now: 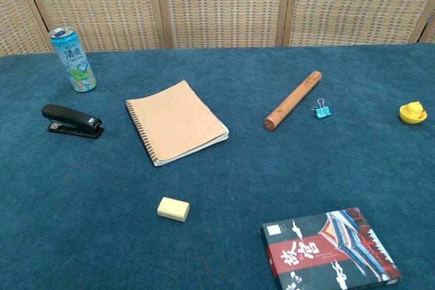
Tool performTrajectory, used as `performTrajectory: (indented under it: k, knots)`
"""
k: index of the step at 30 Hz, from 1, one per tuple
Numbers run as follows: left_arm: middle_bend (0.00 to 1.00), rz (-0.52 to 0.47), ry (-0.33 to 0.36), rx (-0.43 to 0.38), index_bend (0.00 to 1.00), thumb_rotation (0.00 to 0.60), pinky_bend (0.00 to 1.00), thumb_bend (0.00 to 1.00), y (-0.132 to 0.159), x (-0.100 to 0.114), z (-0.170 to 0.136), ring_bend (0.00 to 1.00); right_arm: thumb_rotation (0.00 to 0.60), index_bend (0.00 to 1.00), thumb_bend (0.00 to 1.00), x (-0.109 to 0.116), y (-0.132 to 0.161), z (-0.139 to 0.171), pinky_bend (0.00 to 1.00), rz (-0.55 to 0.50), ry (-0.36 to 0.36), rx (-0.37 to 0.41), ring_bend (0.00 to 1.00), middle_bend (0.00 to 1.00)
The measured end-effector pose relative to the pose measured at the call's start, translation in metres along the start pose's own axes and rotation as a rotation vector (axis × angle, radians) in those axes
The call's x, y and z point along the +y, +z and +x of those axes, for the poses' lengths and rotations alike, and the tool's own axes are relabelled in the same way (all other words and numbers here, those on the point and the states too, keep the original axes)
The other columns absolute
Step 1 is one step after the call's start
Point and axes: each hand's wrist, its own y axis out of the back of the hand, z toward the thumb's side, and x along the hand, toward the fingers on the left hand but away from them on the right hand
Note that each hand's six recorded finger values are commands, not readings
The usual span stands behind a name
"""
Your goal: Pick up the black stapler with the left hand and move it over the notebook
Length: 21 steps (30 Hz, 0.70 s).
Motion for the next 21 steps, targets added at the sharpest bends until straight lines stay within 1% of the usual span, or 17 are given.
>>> performTrajectory:
  k: [6,10,14,16,21]
  knots:
    - [0.00,0.017,-0.010,-0.012,0.00,0.600,0.00,0.00,0.002,-0.002,0.003,0.00,0.600,0.00,0.00,0.000,-0.002,0.002,0.00,0.006,0.006,-0.013,0.00,0.00]
    - [0.00,0.018,-0.033,-0.043,0.00,0.600,0.00,0.00,0.008,-0.007,0.013,0.00,0.600,0.00,0.00,0.003,-0.006,0.003,0.00,0.001,0.003,-0.027,0.00,0.00]
    - [0.00,0.045,-0.068,-0.117,0.00,0.600,0.00,0.00,0.023,-0.013,0.041,0.00,0.600,0.00,0.00,0.004,-0.007,0.001,0.00,-0.004,0.001,-0.039,0.00,0.00]
    - [0.00,0.067,-0.089,-0.156,0.00,0.600,0.00,0.02,0.031,-0.017,0.057,0.00,0.600,0.00,0.00,0.004,-0.007,0.000,0.00,0.002,0.000,-0.044,0.00,0.00]
    - [0.00,0.137,-0.180,-0.251,0.00,0.600,0.00,0.09,0.056,-0.032,0.103,0.00,0.600,0.00,0.00,0.001,-0.013,-0.005,0.00,0.010,0.011,-0.072,0.00,0.00]
